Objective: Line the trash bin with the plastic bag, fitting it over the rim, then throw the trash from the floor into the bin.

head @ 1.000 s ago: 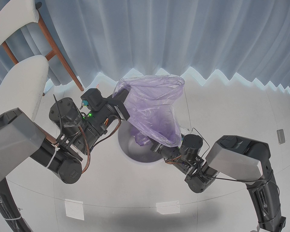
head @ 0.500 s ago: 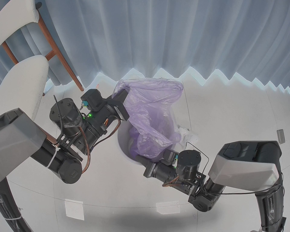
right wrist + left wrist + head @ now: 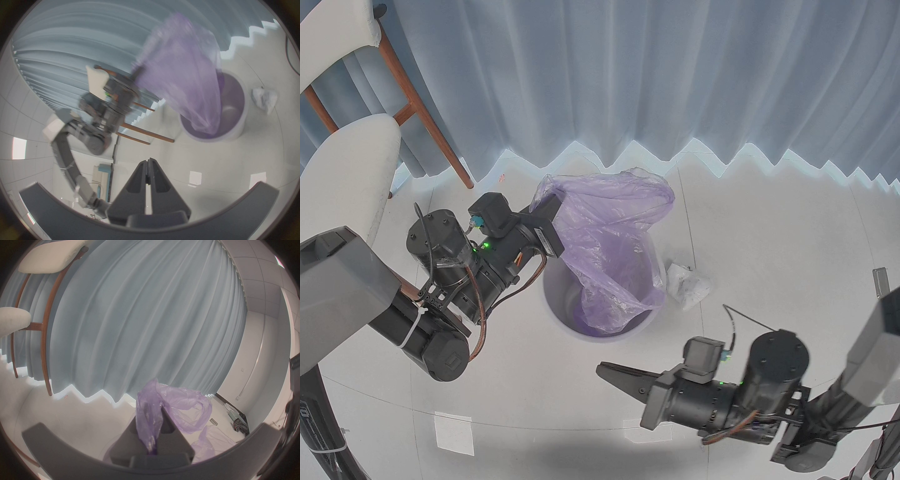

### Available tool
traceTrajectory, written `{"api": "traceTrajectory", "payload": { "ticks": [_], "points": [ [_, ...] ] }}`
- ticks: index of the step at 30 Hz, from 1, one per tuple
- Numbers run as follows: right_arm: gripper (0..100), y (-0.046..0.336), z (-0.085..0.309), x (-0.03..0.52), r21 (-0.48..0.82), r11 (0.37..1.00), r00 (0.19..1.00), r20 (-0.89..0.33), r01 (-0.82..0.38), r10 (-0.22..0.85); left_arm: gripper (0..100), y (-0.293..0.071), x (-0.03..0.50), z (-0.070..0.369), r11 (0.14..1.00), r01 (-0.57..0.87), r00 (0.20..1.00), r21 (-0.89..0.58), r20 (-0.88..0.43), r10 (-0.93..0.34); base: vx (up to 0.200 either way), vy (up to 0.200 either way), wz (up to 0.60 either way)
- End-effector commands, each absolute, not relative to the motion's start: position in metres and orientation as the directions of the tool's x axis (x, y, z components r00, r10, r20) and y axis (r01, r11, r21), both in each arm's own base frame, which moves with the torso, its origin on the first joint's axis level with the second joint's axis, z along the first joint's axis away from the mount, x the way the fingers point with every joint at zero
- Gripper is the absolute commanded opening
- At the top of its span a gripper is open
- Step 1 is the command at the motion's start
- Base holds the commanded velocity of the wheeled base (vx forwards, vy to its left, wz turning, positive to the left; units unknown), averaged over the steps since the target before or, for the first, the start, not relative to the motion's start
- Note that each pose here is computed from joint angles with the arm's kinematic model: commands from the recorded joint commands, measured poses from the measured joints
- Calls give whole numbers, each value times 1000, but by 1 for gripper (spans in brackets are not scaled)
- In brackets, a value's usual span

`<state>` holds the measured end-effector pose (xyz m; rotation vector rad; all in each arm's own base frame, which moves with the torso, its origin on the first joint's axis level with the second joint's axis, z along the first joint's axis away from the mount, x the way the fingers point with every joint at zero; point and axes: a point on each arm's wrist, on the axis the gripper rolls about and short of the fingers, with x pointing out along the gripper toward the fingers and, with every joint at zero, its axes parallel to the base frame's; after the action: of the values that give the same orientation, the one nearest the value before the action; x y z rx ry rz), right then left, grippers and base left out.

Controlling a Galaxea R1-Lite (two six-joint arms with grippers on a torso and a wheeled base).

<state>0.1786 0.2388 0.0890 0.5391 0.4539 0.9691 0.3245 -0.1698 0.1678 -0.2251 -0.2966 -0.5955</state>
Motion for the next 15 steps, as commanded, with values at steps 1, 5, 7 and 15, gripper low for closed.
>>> {"api": "traceTrajectory", "payload": {
  "ticks": [1, 5, 7, 15],
  "points": [
    [0, 176, 154, 134, 599, 376, 496, 41, -707, 867, 0, -160, 324, 157, 818, 562, 808, -125, 293, -510, 0, 0, 0],
    [0, 149, 179, 126, 583, 359, 513, 119, -729, 850, 0, -159, 323, 154, 824, 552, 817, -130, 282, -503, 0, 0, 0],
    [0, 143, 186, 124, 567, 349, 499, 129, -746, 857, 0, -161, 319, 147, 821, 556, 820, -134, 252, -514, 0, 0, 0],
    [0, 138, 176, 119, 501, 421, 503, 33, -756, 864, 0, -167, 320, 134, 814, 565, 819, -137, 217, -532, 0, 0, 0]
  ]
}}
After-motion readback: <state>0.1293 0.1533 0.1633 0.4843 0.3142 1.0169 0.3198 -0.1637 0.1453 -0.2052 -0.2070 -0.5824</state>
